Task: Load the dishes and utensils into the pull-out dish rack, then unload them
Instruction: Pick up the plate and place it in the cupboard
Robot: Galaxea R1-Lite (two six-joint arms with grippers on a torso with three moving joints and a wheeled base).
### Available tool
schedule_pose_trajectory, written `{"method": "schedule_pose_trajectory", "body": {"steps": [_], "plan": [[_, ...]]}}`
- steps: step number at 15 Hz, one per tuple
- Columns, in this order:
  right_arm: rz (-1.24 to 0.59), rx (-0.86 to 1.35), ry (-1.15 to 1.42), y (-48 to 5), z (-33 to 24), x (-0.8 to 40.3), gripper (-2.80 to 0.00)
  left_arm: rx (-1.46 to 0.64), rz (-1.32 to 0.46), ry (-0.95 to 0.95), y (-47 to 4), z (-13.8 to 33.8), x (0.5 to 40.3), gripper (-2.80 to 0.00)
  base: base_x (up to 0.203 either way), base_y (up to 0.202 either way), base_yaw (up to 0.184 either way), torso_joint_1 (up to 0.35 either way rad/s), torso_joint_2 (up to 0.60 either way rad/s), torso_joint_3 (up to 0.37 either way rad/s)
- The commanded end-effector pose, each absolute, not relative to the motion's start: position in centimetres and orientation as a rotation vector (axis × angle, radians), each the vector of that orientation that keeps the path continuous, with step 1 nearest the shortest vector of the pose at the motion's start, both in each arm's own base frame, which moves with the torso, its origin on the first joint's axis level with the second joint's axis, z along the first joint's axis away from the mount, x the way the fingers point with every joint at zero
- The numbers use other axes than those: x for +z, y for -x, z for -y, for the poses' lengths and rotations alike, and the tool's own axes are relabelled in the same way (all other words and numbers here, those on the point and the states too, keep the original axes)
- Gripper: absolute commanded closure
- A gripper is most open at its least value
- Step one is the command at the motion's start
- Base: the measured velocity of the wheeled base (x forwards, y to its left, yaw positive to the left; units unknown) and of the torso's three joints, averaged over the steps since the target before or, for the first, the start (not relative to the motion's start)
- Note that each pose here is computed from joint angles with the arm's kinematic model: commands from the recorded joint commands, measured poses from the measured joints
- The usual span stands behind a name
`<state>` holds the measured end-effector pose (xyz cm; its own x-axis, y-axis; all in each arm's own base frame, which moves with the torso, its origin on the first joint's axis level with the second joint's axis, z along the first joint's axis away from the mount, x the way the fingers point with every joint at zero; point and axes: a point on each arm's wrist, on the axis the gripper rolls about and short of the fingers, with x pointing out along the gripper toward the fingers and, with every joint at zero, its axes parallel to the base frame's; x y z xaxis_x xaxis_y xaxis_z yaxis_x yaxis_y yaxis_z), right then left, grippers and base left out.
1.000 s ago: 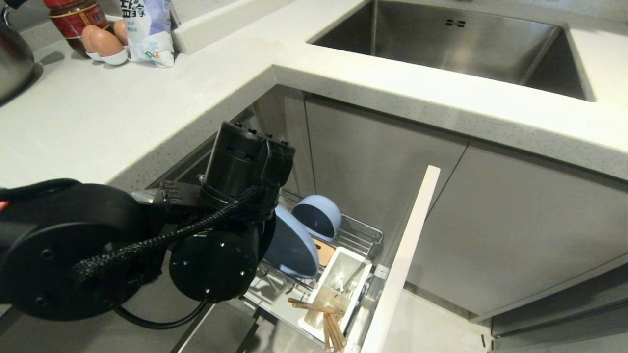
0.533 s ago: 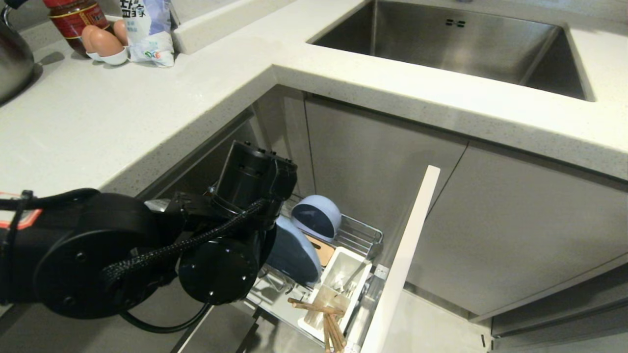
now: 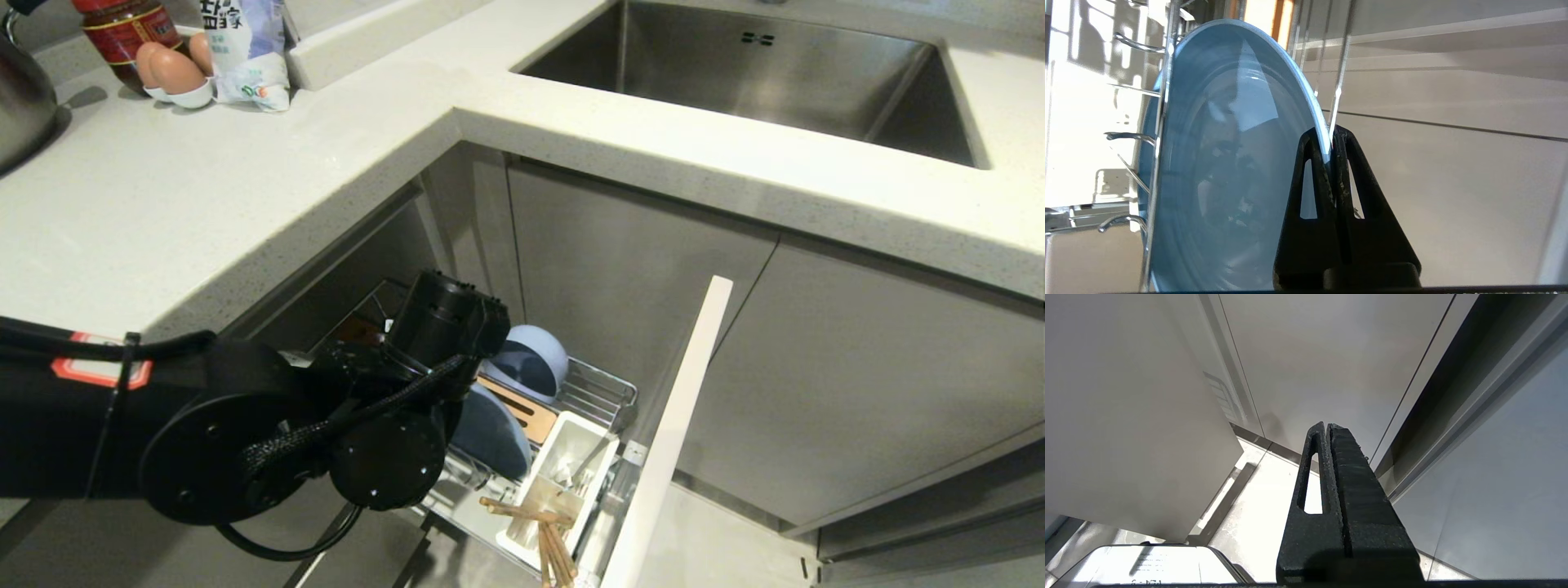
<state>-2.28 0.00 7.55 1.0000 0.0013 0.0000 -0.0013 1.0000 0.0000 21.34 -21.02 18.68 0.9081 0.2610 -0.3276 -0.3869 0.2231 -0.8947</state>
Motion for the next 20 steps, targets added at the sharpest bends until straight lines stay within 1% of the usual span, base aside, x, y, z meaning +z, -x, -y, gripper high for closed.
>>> {"method": "schedule_pose_trajectory", "body": {"steps": [1,9,10,17,20], "plan": [[0.0,0.002,0.0,2.3,0.0,7.5,0.0,0.464,-0.113,1.264,-21.6,21.1,18.1,0.0,0.0,0.0,0.0,0.0,0.0,0.0],[0.0,0.002,0.0,2.3,0.0,7.5,0.0,0.467,-0.133,1.252,-21.6,21.0,17.9,0.0,0.0,0.0,0.0,0.0,0.0,0.0],[0.0,0.002,0.0,2.3,0.0,7.5,0.0,0.469,-0.134,1.249,-21.6,21.0,17.9,-2.8,0.0,0.0,0.0,0.0,0.0,0.0],[0.0,0.002,0.0,2.3,0.0,7.5,0.0,0.459,-0.126,1.255,-21.3,20.9,18.4,-2.8,0.0,0.0,0.0,0.0,0.0,0.0],[0.0,0.002,0.0,2.3,0.0,7.5,0.0,0.459,-0.152,1.22,-20.3,20.5,19.0,-2.8,0.0,0.0,0.0,0.0,0.0,0.0]]}}
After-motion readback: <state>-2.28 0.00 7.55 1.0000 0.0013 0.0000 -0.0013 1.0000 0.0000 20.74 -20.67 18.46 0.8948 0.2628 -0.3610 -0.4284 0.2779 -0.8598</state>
